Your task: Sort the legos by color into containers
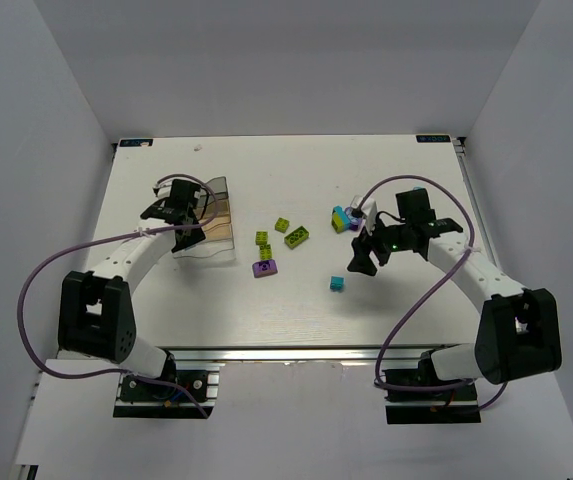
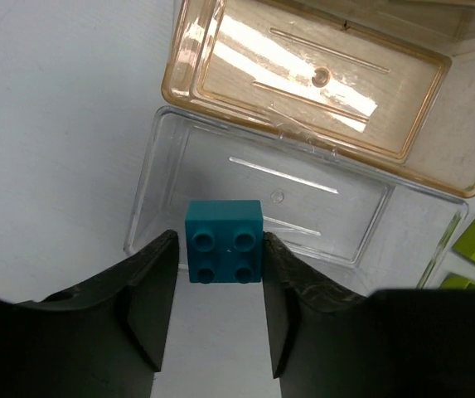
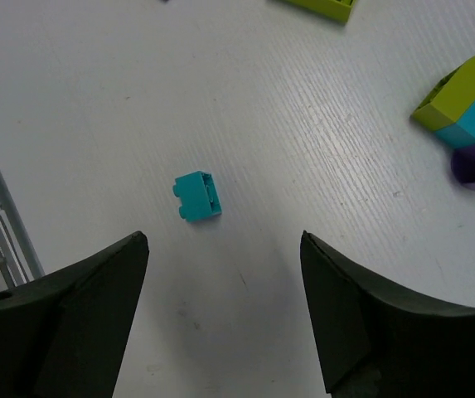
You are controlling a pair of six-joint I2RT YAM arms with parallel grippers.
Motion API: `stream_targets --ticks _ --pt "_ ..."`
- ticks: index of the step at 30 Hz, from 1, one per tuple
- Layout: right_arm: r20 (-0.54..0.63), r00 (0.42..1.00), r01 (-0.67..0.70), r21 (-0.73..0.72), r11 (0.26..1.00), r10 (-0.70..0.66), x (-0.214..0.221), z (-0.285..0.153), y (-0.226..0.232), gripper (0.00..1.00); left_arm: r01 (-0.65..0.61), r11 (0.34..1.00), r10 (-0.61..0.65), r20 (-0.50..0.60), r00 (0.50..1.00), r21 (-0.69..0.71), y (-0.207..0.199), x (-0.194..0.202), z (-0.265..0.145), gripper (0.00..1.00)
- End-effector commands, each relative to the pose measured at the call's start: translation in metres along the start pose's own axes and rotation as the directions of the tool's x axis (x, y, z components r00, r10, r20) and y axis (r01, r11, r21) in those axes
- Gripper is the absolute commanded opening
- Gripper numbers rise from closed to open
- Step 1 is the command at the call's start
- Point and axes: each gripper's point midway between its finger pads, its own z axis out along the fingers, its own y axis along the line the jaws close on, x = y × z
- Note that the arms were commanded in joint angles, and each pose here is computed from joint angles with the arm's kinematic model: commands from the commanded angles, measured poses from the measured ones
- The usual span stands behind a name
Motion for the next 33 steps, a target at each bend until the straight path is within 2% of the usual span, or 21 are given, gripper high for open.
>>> stream_targets --ticks 1,3,4,11,14,16,18,21,26,33 --pt "0.000 0.999 0.049 0.034 0.998 -0.049 -0.012 -0.001 -0.013 0.81 0.025 1.000 -0.026 0.081 0.996 0.014 -0.007 -0.030 -0.007 0.55" --pt "-0.014 0.996 0.094 0.025 0.995 -0.093 -0.010 0.001 -0.012 0.87 0.024 1.000 -0.026 0.089 0.996 0.016 -0.007 -0.033 -0.009 0.64" --pt "-0.016 0.993 0.119 0.013 0.993 -0.119 -0.011 0.003 -0.010 0.89 0.027 1.000 -0.028 0.091 0.995 0.016 -0.007 -0.034 -0.010 0.65" --pt "-0.089 0.960 0.266 -0.025 0.964 -0.267 -0.004 0.018 -0.008 0.89 0.044 0.998 -0.050 0.113 0.992 0.053 -0.006 -0.040 -0.027 0.69" --pt "-0.132 0.954 0.272 -0.013 0.962 -0.271 -0.004 0.027 -0.014 0.90 0.057 0.996 -0.065 0.118 0.991 0.075 -0.004 -0.040 -0.040 0.66" --pt "-0.183 0.946 0.271 -0.009 0.962 -0.268 0.002 0.034 -0.017 0.89 0.082 0.990 -0.096 0.131 0.987 0.113 -0.004 -0.040 -0.051 0.54" --pt "-0.225 0.935 0.279 -0.011 0.960 -0.274 0.006 0.040 -0.020 0.89 0.104 0.982 -0.126 0.135 0.983 0.159 -0.005 -0.038 -0.060 0.49" --pt "-0.260 0.920 0.293 -0.043 0.955 -0.294 0.012 0.049 -0.013 0.89 0.143 0.969 -0.173 0.140 0.975 0.201 0.001 -0.029 -0.075 0.49" --pt "-0.278 0.904 0.306 -0.111 0.945 -0.325 0.019 0.056 0.002 0.89 0.196 0.953 -0.233 0.145 0.962 0.230 0.016 -0.014 -0.093 0.57" --pt "-0.291 0.892 0.306 -0.176 0.936 -0.347 0.030 0.064 0.015 0.85 0.237 0.939 -0.277 0.141 0.950 0.250 0.025 -0.004 -0.104 0.58"
